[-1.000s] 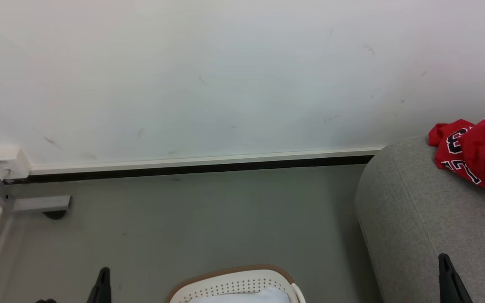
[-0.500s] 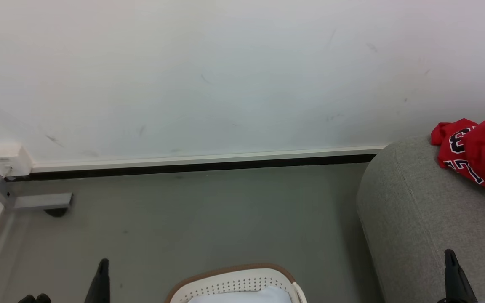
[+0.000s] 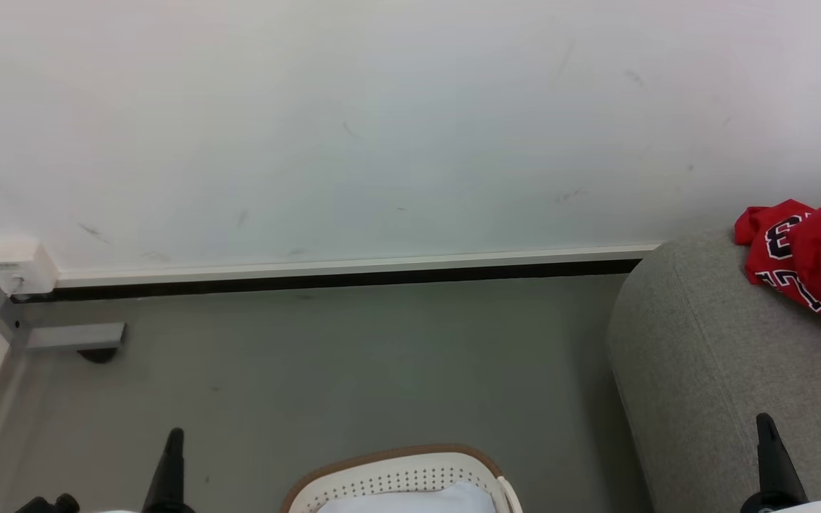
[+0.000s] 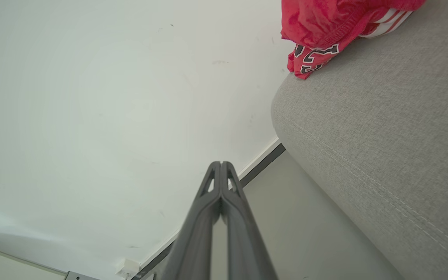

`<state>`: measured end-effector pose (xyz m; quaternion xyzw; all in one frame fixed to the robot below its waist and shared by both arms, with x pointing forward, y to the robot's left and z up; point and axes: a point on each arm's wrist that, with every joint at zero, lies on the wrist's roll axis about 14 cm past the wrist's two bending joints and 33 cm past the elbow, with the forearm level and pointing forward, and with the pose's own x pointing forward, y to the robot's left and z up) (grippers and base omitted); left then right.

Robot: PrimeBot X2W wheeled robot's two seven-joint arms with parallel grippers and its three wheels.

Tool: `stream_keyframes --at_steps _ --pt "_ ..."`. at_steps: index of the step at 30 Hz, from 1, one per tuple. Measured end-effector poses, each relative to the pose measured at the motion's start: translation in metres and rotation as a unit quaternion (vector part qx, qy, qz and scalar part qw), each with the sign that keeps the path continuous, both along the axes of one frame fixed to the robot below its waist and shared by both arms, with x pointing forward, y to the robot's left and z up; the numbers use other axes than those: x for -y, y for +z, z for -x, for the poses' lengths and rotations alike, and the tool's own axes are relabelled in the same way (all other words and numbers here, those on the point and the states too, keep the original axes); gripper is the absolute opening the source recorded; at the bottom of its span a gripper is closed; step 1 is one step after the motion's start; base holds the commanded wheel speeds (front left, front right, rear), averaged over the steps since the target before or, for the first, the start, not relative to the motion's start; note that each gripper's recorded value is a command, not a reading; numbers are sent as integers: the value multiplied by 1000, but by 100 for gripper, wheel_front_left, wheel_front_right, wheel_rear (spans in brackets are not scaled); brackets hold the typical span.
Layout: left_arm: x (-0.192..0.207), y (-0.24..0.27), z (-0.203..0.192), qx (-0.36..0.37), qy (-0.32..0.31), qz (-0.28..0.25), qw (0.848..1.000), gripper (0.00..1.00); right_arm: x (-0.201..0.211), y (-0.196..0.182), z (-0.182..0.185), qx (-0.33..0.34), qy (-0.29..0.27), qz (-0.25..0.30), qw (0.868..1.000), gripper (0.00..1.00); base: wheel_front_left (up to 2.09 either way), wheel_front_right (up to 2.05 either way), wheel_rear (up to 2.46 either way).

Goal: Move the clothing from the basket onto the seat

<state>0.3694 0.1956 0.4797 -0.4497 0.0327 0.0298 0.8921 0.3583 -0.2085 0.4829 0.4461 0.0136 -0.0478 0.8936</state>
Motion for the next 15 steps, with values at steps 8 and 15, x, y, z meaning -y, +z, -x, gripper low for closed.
stream_keyframes --at_steps 8,15 --pt "-1 2 -3 2 3 48 999 0 -1 3 -5 5 0 -47 999 0 0 0 0" --pt "-1 4 -5 4 5 84 996 0 -1 4 -7 7 1 -86 996 0 0 0 0"
